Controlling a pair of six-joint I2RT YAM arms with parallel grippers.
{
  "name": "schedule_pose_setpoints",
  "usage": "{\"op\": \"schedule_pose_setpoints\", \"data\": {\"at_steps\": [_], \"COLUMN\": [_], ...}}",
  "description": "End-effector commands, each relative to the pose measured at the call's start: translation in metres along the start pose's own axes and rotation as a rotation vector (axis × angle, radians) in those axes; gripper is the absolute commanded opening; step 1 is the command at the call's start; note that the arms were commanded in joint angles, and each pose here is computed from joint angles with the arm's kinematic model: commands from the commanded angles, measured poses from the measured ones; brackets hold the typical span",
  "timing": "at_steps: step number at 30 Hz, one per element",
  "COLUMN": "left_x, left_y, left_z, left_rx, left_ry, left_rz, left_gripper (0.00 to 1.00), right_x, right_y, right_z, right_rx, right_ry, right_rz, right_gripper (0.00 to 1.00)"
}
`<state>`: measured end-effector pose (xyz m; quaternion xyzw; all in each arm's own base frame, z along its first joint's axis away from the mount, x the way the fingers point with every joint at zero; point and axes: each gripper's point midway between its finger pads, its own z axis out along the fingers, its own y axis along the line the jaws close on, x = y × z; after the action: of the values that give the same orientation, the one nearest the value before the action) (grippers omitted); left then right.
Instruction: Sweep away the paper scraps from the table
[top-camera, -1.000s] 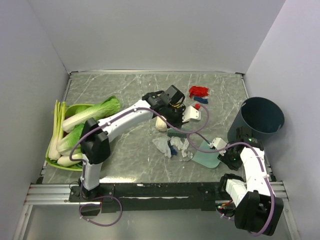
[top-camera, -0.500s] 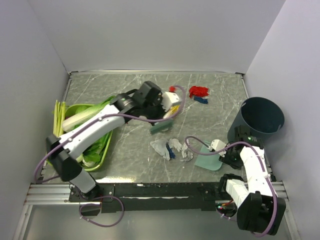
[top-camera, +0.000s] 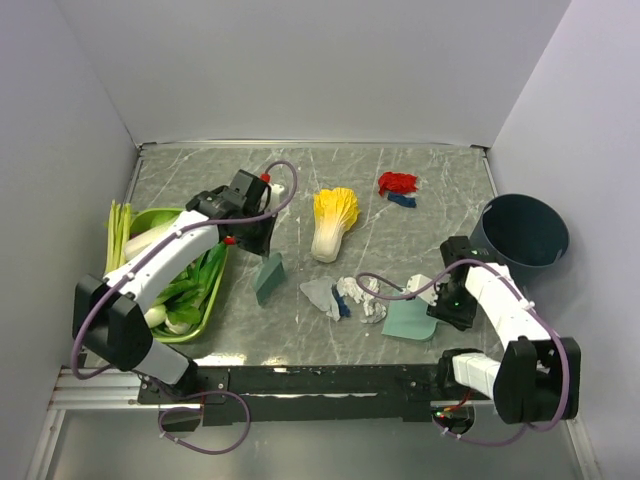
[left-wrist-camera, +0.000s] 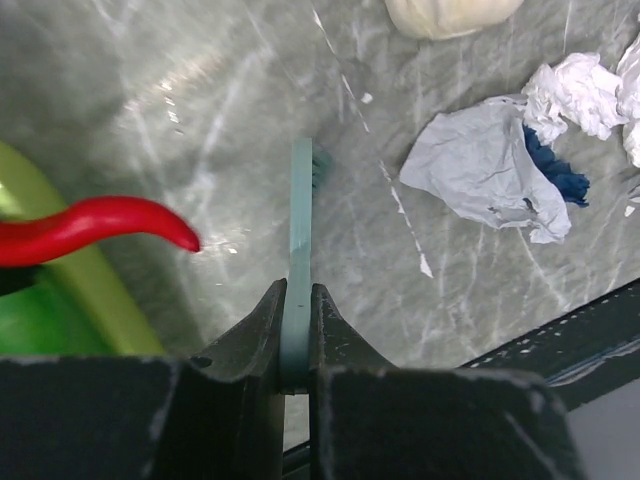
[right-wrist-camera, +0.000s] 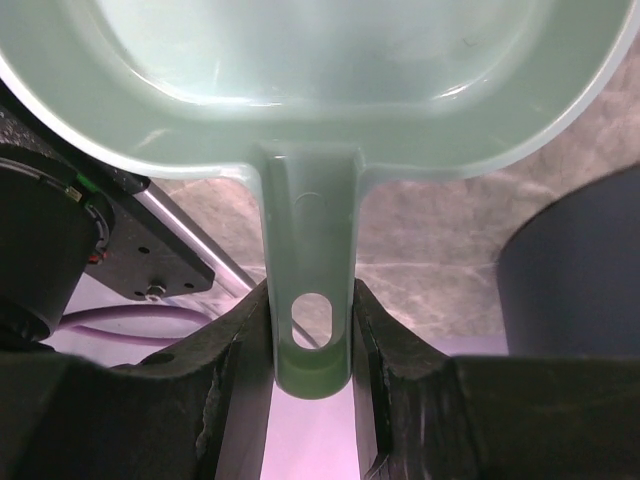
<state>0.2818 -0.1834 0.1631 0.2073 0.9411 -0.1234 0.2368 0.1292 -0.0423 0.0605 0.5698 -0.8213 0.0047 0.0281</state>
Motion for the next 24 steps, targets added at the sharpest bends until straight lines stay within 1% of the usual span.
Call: {"op": "schedule_pose_setpoints", "data": {"at_steps": [1, 2, 3, 6, 11, 15, 18, 20, 21, 24], "left_x": [-0.001, -0.005, -0.004, -0.013, -0.010, -0.013, -0.030, -0.031, -0.037, -0.040], "left_y": [-0.013, -0.016, -0.021, -0.037, -0.089, -0.120, -0.151, -0.172, -0.178, -0.178], "left_z": [0.017, 0.020, 0.026, 0.035, 0.046, 0.052, 0.046, 0.041, 0.037, 0.030], "left_rx": [0.045, 0.053, 0.073, 0.110, 0.206, 0.261, 0.348, 0.453, 0.473, 0.477], "left_ry": [0.002, -0.007, 0.010, 0.005, 0.035, 0.039, 0.008, 0.028, 0.015, -0.002], "left_rz": [-0.114, -0.136, -0.143, -0.132, -0.055, -0.011, 0.039, 0.064, 0.073, 0.108], "left_gripper": [0.01, 0.01, 0.01, 0.01, 0.01, 0.01, 0.01, 0.01, 0.01, 0.01], "right_x": [-0.005, -0.006, -0.007, -0.015, -0.034, -0.052, -0.068, -0.075, -0.077, -0.081], "right_y": [-0.007, -0.008, -0.009, -0.011, -0.007, -0.005, -0.001, 0.003, 0.003, 0.000], "right_z": [-0.010, -0.009, -0.010, -0.011, -0.009, -0.009, -0.009, -0.009, -0.009, -0.011], "right_rx": [0.006, 0.008, 0.009, 0.012, -0.009, -0.015, -0.029, -0.050, -0.056, -0.024], "right_ry": [0.047, 0.052, 0.059, 0.076, 0.091, 0.082, 0.051, 0.027, 0.023, -0.012], "right_rz": [0.022, 0.031, 0.024, 0.019, 0.004, -0.017, -0.016, 0.011, 0.016, 0.023], "right_gripper": [0.00, 0.00, 0.00, 0.00, 0.00, 0.00, 0.00, 0.00, 0.00, 0.00]}}
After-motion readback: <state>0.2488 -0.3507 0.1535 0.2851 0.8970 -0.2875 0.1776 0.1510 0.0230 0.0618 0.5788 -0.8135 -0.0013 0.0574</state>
